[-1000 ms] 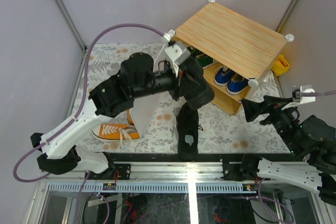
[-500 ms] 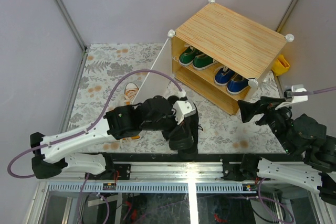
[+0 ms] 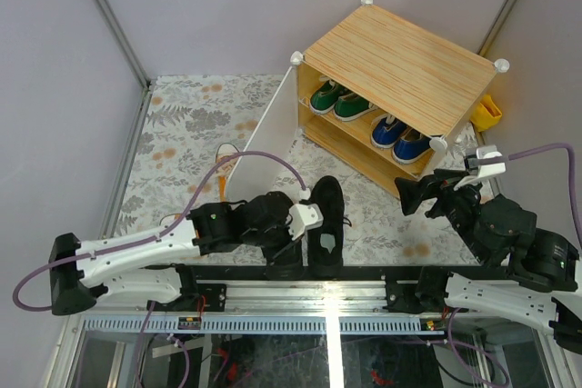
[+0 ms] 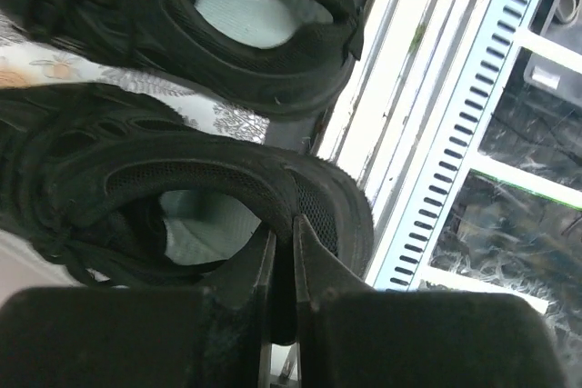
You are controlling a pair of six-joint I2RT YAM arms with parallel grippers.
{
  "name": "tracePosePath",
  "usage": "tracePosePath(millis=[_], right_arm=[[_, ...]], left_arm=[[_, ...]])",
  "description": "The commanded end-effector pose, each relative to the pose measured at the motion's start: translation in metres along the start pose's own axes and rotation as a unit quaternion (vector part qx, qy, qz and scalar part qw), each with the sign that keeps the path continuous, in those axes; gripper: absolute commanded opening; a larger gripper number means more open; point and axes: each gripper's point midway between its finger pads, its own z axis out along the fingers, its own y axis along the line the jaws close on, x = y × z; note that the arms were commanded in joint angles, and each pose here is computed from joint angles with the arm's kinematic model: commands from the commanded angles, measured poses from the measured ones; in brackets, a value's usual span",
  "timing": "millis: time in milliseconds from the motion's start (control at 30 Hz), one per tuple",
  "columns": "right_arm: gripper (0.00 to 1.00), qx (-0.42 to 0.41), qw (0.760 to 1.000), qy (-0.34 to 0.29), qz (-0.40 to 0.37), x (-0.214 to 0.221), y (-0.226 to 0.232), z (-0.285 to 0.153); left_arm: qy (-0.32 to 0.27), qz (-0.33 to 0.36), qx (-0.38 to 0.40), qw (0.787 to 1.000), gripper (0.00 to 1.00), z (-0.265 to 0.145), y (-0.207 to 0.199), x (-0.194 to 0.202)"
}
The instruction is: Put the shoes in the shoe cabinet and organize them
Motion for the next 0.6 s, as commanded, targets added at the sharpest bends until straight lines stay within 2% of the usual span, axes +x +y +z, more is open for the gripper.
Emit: tracePosePath(millis=[0, 100, 133, 167, 233, 300, 400, 567], right_arm=[[0.99, -0.010, 1.000, -0.002, 0.012, -0.002, 0.013, 0.007], [0.99, -0.011, 1.000, 0.005, 0.007, 0.004, 0.015, 0.010], [0.99, -0.012, 1.000, 0.008, 0.006, 0.006, 0.017, 0.011], [0.99, -0.013, 1.000, 0.010, 0.005, 0.007, 0.018, 0.012], [0.99, -0.017, 1.000, 0.012, 0.004, 0.010, 0.020, 0.013], [0.99, -0.020, 1.000, 0.015, 0.002, 0.012, 0.022, 0.014], [0.99, -0.023, 1.000, 0.017, 0.000, 0.013, 0.023, 0.014], [0.99, -0.031, 0.999, 0.023, -0.001, 0.018, 0.026, 0.015]], left_arm=[[-0.026, 0.021, -0.007, 0.999, 0.00, 0.010, 0.004, -0.007], [-0.025, 0.011, -0.024, 0.999, 0.01, 0.012, 0.010, -0.006], [-0.026, 0.009, -0.029, 0.999, 0.05, 0.012, 0.012, -0.006], [-0.028, 0.007, -0.035, 0.999, 0.21, 0.011, 0.013, -0.007], [-0.033, 0.004, -0.045, 0.998, 0.41, 0.009, 0.016, -0.009], [-0.036, -0.001, -0.051, 0.998, 0.64, 0.007, 0.018, -0.010], [-0.039, -0.005, -0.058, 0.998, 0.74, 0.006, 0.020, -0.011], [-0.059, -0.022, -0.084, 0.994, 0.75, -0.003, 0.026, -0.032]])
